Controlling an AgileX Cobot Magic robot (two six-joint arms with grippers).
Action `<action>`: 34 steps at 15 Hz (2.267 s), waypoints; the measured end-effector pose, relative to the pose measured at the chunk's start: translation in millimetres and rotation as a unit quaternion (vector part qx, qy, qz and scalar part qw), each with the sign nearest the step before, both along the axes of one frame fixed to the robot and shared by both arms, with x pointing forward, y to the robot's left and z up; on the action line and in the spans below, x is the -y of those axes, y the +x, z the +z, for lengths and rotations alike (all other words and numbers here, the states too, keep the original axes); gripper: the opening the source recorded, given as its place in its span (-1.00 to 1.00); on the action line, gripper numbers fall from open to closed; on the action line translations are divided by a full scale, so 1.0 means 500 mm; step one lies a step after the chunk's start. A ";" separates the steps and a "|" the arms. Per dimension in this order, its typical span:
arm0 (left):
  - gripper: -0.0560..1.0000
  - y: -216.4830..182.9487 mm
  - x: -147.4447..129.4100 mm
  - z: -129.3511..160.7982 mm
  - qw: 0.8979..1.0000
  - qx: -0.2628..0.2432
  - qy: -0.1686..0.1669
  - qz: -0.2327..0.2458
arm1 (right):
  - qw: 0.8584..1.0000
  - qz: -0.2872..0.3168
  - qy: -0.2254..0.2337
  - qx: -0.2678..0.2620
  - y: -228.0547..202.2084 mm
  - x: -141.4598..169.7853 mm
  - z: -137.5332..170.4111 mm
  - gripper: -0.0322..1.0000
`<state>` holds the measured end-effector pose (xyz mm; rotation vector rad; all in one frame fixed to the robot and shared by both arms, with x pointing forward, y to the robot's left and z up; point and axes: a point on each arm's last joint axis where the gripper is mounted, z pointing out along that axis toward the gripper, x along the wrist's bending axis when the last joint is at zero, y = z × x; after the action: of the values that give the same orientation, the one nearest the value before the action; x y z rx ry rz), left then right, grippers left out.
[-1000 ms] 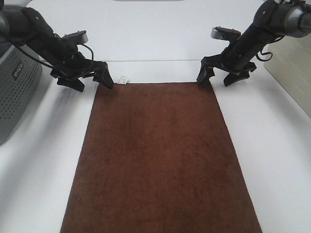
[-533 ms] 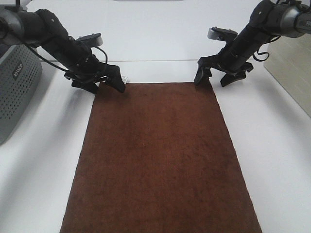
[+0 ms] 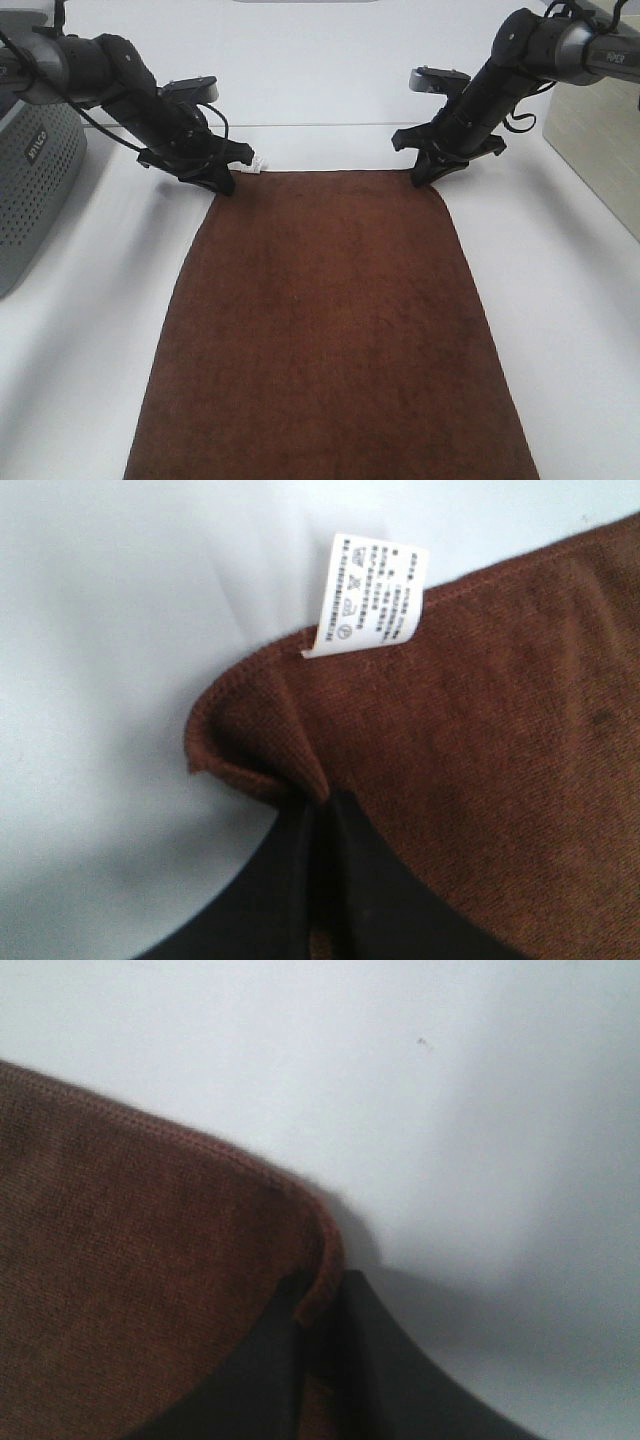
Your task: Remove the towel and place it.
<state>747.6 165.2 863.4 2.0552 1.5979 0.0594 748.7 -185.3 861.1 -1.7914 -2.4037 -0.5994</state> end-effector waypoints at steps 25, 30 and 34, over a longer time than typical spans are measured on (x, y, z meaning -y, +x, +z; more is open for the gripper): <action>-0.89 0.095 -0.018 0.093 0.952 0.301 0.060 0.020 | 0.964 -0.042 0.021 0.262 0.111 -0.004 0.100 -0.92; -0.89 0.099 -0.020 0.090 0.947 0.313 0.064 0.025 | 0.959 -0.041 0.023 0.279 0.116 -0.005 0.103 -0.92; -0.89 0.100 -0.021 0.035 0.952 0.296 0.070 0.025 | 0.960 -0.040 0.016 0.278 0.121 -0.004 0.064 -0.92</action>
<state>797.9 175.4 880.9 1.8476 1.2862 0.7539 809.0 -183.5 893.2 -1.9127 -2.6243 -1.2947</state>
